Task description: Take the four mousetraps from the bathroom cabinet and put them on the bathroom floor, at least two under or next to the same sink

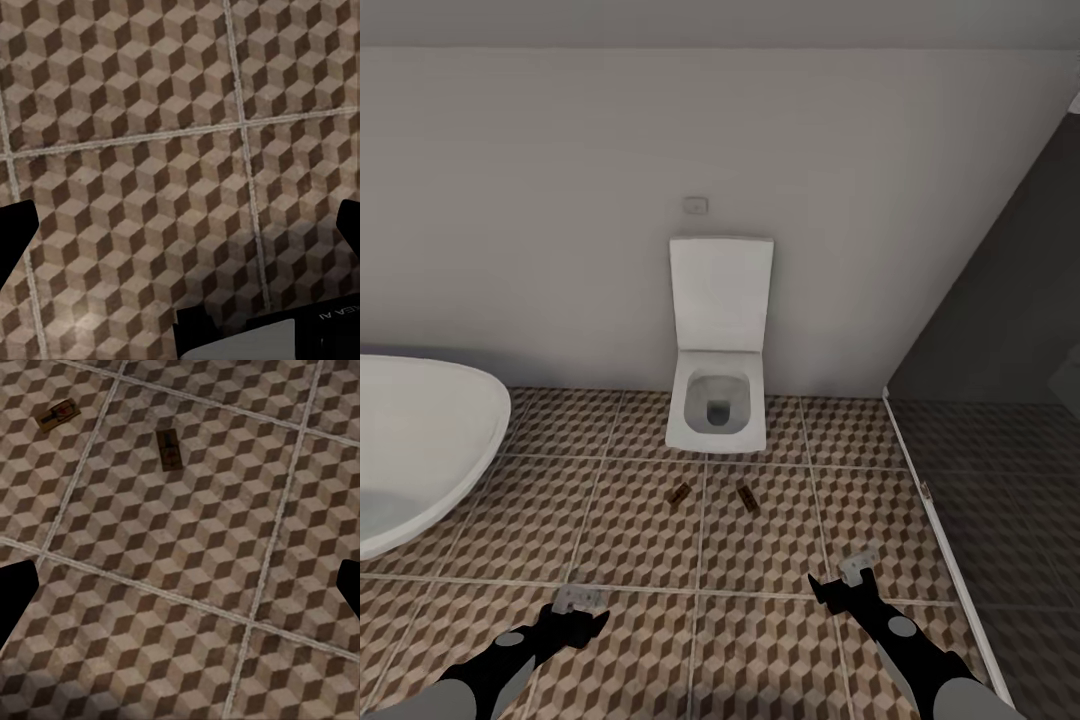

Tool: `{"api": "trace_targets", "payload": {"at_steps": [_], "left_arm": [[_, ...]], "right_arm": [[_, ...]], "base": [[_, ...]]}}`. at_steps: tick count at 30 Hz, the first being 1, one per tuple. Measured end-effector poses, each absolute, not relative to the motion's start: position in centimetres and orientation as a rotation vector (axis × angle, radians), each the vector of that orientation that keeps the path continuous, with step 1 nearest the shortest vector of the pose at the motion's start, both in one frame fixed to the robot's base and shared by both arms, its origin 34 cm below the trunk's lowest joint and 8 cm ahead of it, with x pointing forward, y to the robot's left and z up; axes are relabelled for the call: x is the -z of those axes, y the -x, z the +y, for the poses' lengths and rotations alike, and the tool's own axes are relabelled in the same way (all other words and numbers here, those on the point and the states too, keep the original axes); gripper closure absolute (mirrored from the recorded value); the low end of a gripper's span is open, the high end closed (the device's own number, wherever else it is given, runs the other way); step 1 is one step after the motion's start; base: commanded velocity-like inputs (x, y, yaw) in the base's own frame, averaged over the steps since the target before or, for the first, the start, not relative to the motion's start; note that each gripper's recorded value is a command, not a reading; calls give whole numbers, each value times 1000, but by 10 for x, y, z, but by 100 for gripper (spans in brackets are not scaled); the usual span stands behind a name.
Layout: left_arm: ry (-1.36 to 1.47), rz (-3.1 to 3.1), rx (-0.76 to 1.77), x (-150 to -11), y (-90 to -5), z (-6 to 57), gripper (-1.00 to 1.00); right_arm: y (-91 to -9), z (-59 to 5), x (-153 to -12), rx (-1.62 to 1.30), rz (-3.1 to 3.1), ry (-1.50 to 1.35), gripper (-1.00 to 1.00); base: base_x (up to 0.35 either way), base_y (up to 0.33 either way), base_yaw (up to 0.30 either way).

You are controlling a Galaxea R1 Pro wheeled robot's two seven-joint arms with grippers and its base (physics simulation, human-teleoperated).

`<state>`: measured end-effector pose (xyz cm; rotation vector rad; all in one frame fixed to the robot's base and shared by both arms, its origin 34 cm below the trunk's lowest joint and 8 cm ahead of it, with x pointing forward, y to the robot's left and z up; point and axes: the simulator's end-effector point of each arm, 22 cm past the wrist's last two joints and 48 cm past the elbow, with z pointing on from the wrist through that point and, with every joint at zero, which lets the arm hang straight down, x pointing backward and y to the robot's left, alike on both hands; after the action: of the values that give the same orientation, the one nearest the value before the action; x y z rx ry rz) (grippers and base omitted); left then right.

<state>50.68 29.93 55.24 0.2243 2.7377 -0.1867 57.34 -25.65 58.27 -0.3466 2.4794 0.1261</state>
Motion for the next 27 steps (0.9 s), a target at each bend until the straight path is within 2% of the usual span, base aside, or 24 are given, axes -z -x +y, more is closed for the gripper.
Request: {"api": "trace_targets", "payload": {"at_steps": [27], "left_arm": [[-219,2746,184,-582,-495,299,-100]], "right_arm": [[-571,-257,-618,-122,2462,345,-100]], "base": [[0,0,0]]}}
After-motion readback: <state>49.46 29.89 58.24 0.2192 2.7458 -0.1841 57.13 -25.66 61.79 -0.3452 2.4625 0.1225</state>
